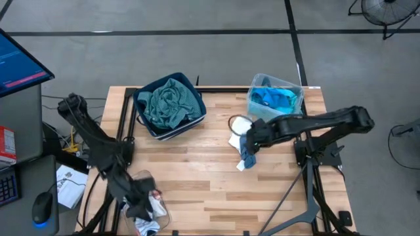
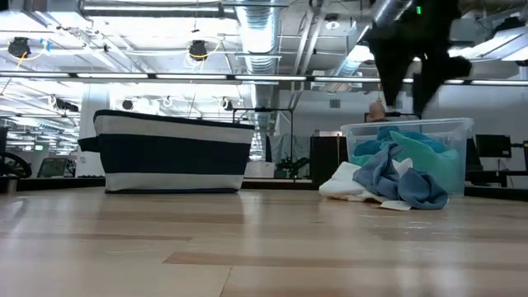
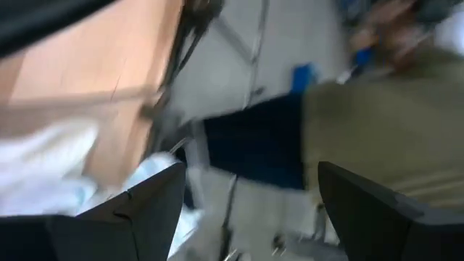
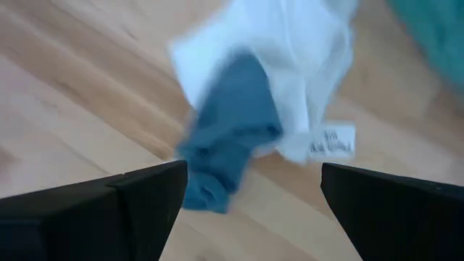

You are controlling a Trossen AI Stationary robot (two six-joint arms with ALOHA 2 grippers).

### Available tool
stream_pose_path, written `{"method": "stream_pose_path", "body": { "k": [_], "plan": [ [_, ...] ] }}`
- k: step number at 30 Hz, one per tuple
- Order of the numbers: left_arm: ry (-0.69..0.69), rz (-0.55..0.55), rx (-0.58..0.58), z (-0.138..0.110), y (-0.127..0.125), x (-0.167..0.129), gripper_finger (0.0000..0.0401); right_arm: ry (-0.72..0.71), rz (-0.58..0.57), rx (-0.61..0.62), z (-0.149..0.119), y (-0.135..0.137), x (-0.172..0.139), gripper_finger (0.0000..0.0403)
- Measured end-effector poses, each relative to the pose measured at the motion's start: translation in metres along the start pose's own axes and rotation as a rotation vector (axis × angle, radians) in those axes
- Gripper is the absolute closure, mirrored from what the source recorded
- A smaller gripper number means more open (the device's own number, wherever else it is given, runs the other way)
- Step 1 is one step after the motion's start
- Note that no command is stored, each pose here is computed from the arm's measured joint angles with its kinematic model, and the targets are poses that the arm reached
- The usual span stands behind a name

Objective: Pick & Place Cloths
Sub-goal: Put the blue sock into the transparent bin

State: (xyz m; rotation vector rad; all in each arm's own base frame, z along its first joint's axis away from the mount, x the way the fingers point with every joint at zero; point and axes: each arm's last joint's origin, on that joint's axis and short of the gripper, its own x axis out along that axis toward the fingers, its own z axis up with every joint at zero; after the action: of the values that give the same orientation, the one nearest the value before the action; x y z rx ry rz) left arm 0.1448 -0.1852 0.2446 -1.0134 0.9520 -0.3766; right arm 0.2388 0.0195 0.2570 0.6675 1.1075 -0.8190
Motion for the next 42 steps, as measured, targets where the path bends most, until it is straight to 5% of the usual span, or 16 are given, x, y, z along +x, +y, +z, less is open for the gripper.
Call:
{"method": "stream_pose_path", "body": {
  "k": [14,18,21,24,37,42],
  "plan": [
    [-0.503,-0.134,0.108,0.034,-0.016,-0.073,0.0105,0.207,-0.086,-0.061,-0.037,0.042,0.102,0.0109],
    [-0.562,-0.126,0.122,0.035,-0.016,-0.078,0.0105,0.269,-0.108,-0.06,-0.042,0.046,0.116,0.0184],
    [-0.566,-0.12,0.128,0.035,-0.016,-0.078,0.0105,0.287,-0.086,-0.087,-0.045,0.049,0.115,0.0294],
    [-0.604,-0.089,0.151,0.036,-0.015,-0.076,0.0105,0.27,-0.033,-0.119,-0.043,0.051,0.101,0.038],
    [-0.958,0.111,0.34,0.05,-0.019,-0.08,0.0105,-0.162,0.525,-0.188,-0.015,0.067,-0.062,0.0398],
    [-1.121,0.132,0.477,0.072,-0.031,-0.083,0.0105,-0.284,0.656,-0.223,-0.011,0.071,-0.09,0.0397]
  ]
}}
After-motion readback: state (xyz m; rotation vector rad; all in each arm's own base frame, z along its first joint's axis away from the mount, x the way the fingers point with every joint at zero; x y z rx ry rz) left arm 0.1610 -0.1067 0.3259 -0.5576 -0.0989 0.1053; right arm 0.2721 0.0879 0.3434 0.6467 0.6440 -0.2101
